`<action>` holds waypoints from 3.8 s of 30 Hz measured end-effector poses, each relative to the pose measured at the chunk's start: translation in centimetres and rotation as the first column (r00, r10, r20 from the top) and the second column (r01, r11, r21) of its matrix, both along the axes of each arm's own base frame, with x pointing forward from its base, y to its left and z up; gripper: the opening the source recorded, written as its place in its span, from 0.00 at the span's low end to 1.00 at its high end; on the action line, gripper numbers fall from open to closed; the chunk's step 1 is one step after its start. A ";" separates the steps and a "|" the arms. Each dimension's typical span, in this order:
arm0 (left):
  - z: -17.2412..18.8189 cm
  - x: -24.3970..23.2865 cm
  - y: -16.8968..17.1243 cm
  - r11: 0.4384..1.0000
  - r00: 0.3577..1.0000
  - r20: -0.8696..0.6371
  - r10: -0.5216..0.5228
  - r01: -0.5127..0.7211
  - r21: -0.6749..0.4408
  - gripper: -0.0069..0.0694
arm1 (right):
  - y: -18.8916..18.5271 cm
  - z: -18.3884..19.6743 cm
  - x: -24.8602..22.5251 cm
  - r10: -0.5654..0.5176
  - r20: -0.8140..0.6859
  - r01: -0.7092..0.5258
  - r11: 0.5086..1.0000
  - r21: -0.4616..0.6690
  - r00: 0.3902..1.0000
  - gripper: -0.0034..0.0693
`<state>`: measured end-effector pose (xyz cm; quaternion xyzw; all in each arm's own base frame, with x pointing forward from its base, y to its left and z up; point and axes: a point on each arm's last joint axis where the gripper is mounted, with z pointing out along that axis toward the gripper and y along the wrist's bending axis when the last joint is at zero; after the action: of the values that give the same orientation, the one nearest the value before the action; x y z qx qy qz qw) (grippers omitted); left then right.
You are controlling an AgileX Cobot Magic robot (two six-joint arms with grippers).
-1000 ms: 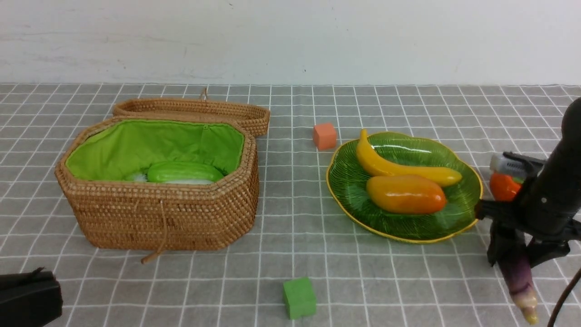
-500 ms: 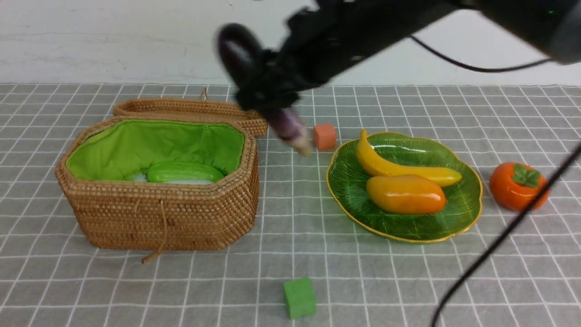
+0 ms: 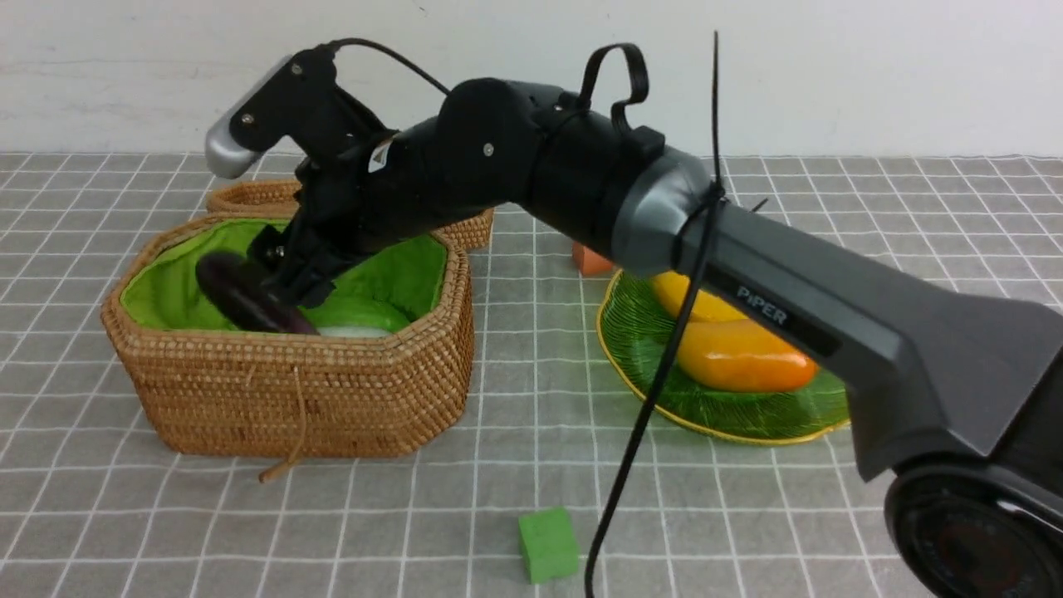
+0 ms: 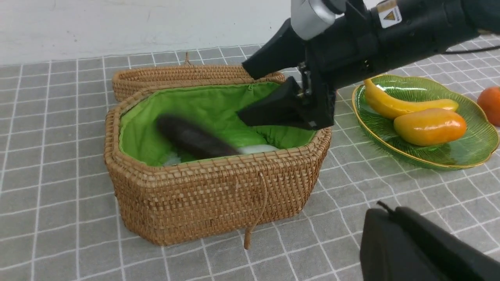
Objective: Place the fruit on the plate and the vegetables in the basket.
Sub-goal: Grab an eggplant with your right arm and place it in the basket on the left, then grab a tomato with your right arm and place it on the plate on the right.
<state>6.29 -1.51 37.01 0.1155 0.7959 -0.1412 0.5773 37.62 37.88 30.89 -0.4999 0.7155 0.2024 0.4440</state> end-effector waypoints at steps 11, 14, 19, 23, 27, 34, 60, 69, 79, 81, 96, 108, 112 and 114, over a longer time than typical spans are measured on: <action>0.0 -0.9 -1.7 0.977 0.977 -0.017 -0.210 0.210 -0.033 0.10 | -13.3 11.0 -2.7 -0.411 0.027 0.394 0.852 -0.345 0.911 0.51; 0.2 -1.5 -2.6 0.946 0.948 0.001 -0.319 0.318 -0.060 0.10 | -18.9 12.0 -1.1 -0.615 -0.004 0.583 0.750 -0.314 0.789 0.32; 0.2 -2.0 -3.1 0.914 0.915 0.006 -0.403 0.403 -0.044 0.10 | -30.3 8.6 0.3 -0.877 -0.230 0.802 0.479 -0.357 0.421 0.21; 0.2 -2.1 -3.1 0.910 0.910 0.012 -0.414 0.414 -0.032 0.10 | -37.5 3.5 0.5 -0.921 -0.356 0.836 0.317 -0.448 0.158 0.34; 0.2 -2.1 -3.1 0.909 0.909 0.011 -0.416 0.416 -0.026 0.10 | -43.3 -2.7 1.4 -0.872 -0.490 0.881 0.218 -0.421 -0.019 0.59; 0.1 -2.1 -3.1 0.909 0.910 0.005 -0.416 0.416 -0.017 0.11 | -47.7 -7.6 2.9 -0.783 -0.619 0.923 0.193 -0.333 -0.060 0.95; 0.0 -2.1 -3.1 0.910 0.910 -0.007 -0.414 0.414 -0.007 0.12 | -45.8 -12.3 6.3 -0.687 -0.721 0.938 0.299 -0.177 0.083 0.77; -0.1 -2.1 -3.1 0.910 0.910 -0.013 -0.414 0.414 -0.004 0.12 | -46.1 -12.2 6.0 -0.736 -0.669 0.927 0.314 -0.207 0.100 0.72; -0.1 -2.1 -3.1 0.910 0.910 -0.013 -0.414 0.414 -0.004 0.13 | -44.2 -2.6 3.1 -0.790 -0.553 0.920 0.379 -0.099 0.266 0.72; -0.1 -2.1 -3.1 0.910 0.910 -0.012 -0.414 0.414 -0.004 0.13 | -41.2 -1.0 2.8 -0.758 -0.537 0.881 0.470 -0.057 0.370 0.72; 0.0 -2.1 -3.1 0.911 0.910 -0.005 -0.413 0.413 -0.006 0.13 | -32.4 -9.4 8.0 -0.734 -0.521 0.861 0.509 0.001 0.435 0.78; 0.1 -2.0 -3.0 0.912 0.912 0.008 -0.409 0.409 -0.001 0.14 | -32.8 -5.8 6.0 -0.714 -0.497 0.811 0.584 -0.036 0.493 0.90; 0.2 -1.8 -2.9 0.921 0.921 0.028 -0.388 0.388 0.021 0.14 | -33.5 -2.1 3.4 -0.688 -0.509 0.772 0.632 -0.070 0.517 0.76; 0.3 -1.7 -2.7 0.933 0.932 0.044 -0.359 0.359 0.006 0.14 | -33.5 0.5 1.0 -0.670 -0.520 0.739 0.666 -0.104 0.530 0.65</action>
<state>4.63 -4.17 37.34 0.2615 0.7483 -0.2423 0.5594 38.61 4.35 31.43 -0.0643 0.9321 0.1774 0.3093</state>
